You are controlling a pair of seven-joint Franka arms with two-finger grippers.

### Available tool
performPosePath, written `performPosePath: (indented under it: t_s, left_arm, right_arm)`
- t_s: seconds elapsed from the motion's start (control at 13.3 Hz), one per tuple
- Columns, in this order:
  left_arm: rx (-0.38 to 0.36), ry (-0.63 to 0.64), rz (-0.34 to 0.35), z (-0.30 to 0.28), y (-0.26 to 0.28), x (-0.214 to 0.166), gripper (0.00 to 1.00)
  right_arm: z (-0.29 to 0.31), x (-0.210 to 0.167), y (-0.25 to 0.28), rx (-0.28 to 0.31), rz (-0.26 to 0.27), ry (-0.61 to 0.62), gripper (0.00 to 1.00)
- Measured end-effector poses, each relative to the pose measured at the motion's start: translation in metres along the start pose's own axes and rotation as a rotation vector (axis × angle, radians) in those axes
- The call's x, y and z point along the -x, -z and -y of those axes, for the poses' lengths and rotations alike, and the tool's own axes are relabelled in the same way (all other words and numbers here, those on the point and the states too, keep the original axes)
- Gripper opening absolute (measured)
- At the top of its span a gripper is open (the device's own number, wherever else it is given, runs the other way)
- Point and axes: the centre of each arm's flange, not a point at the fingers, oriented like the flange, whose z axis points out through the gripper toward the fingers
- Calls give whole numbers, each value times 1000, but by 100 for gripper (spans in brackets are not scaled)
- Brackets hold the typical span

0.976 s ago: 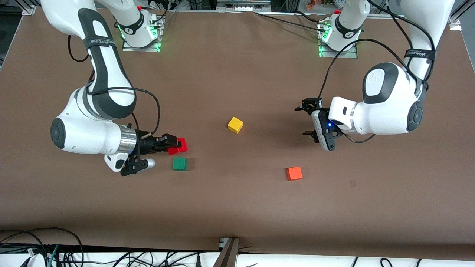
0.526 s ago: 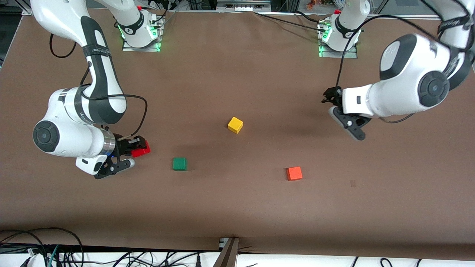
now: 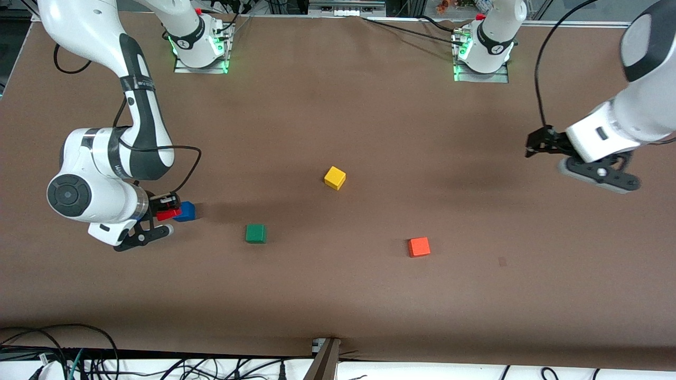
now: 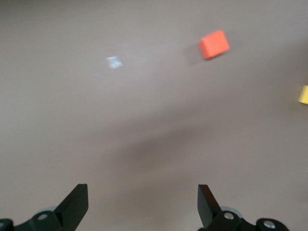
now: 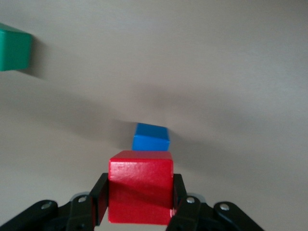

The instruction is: Pass red block to right arm, stack on blue

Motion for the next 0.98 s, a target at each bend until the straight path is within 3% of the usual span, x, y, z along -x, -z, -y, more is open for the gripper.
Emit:
performPosePath:
  t_s: [0.38, 0.6, 0.75, 0.98]
  left_arm:
    - [-40, 78, 27, 22, 41, 18, 100]
    - [-81, 131, -42, 43, 36, 7, 100]
    - [-98, 193, -95, 41, 31, 3, 100]
    - [-95, 218, -93, 32, 30, 37, 100]
  right_arm:
    - [3, 24, -29, 14, -91, -74, 56]
    - [5, 40, -52, 29, -175, -94, 56]
    - [7, 49, -68, 31, -189, -119, 56]
    - [9, 51, -65, 26, -196, -146, 56]
